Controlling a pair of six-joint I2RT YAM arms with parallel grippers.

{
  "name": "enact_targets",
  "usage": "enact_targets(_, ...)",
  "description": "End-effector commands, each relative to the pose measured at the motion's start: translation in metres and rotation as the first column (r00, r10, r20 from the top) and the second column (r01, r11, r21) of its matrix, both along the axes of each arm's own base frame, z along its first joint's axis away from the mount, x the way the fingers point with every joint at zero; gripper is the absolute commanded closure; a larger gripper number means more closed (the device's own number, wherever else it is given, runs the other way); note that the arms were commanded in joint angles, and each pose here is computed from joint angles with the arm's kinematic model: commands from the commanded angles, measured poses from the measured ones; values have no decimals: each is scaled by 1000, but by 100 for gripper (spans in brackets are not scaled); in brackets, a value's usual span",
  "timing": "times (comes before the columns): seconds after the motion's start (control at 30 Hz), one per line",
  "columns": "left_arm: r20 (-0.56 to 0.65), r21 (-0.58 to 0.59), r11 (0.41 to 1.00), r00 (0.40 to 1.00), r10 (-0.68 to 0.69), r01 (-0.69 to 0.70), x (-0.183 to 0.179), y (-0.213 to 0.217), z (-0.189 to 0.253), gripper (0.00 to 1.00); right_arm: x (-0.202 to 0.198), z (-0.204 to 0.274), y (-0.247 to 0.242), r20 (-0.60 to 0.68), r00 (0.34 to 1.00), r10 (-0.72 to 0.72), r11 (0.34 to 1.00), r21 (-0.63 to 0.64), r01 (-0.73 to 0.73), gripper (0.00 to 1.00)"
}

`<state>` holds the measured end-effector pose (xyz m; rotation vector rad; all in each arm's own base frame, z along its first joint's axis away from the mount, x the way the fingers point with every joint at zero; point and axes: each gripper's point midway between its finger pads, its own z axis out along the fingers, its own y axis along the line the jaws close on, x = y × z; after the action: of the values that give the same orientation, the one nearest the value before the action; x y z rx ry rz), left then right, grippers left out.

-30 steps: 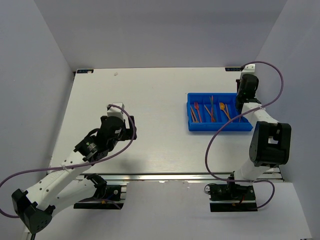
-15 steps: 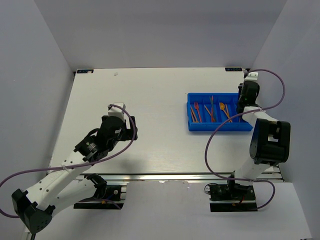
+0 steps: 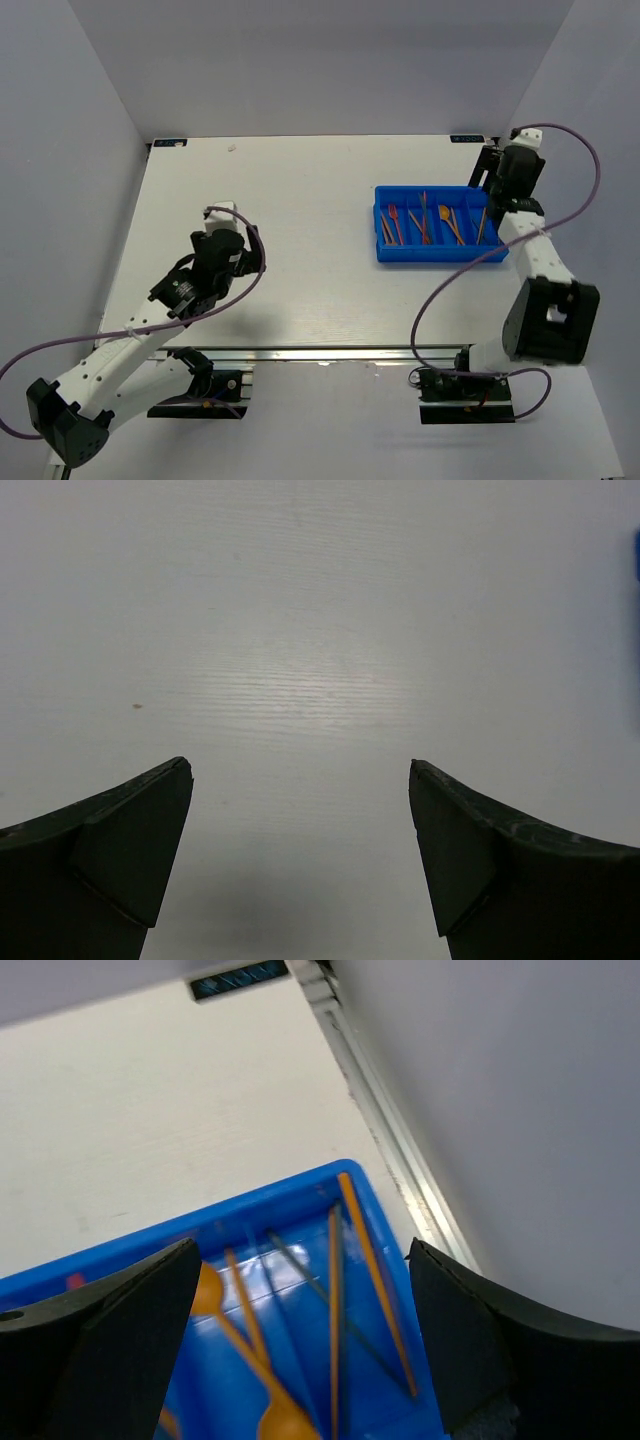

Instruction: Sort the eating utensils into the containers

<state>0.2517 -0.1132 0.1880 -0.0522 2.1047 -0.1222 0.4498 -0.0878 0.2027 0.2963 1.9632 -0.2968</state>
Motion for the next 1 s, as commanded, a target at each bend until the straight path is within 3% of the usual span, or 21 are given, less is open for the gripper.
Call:
enact_targets(0.0,64,-1,966,964,257,-257,13,47,21,2,-36,37,47,83,992,93,985,138,-104,11)
enact_targets(0.1,88,-51,932,928,361,-358,18,71,31,2,-70,43,89,115,969,220,960,152,-236,11)
enact_targets(0.2,115,-26,908,901,418,-418,19,89,40,2,-108,44,121,102,929,357,913,172,-370,11)
enact_targets(0.43,239,85,802,794,559,-591,1,137,73,2,-169,52,122,124,924,363,913,149,-379,11)
enact_targets(0.5,239,56,803,789,566,-593,0,136,70,2,-172,56,111,185,934,307,937,112,-331,11)
enact_targets(0.57,232,0,842,820,524,-539,5,124,64,2,-168,40,115,140,937,319,932,133,-337,11)
enact_targets(0.67,187,10,866,852,489,-500,5,116,52,2,-165,37,130,85,926,367,903,207,-377,11)
enact_targets(0.8,209,13,844,827,522,-537,-7,129,60,2,-174,56,159,160,861,482,819,266,-508,11)
enact_targets(0.97,318,-108,851,793,519,-514,-25,139,89,2,-204,83,146,237,864,443,843,217,-492,11)
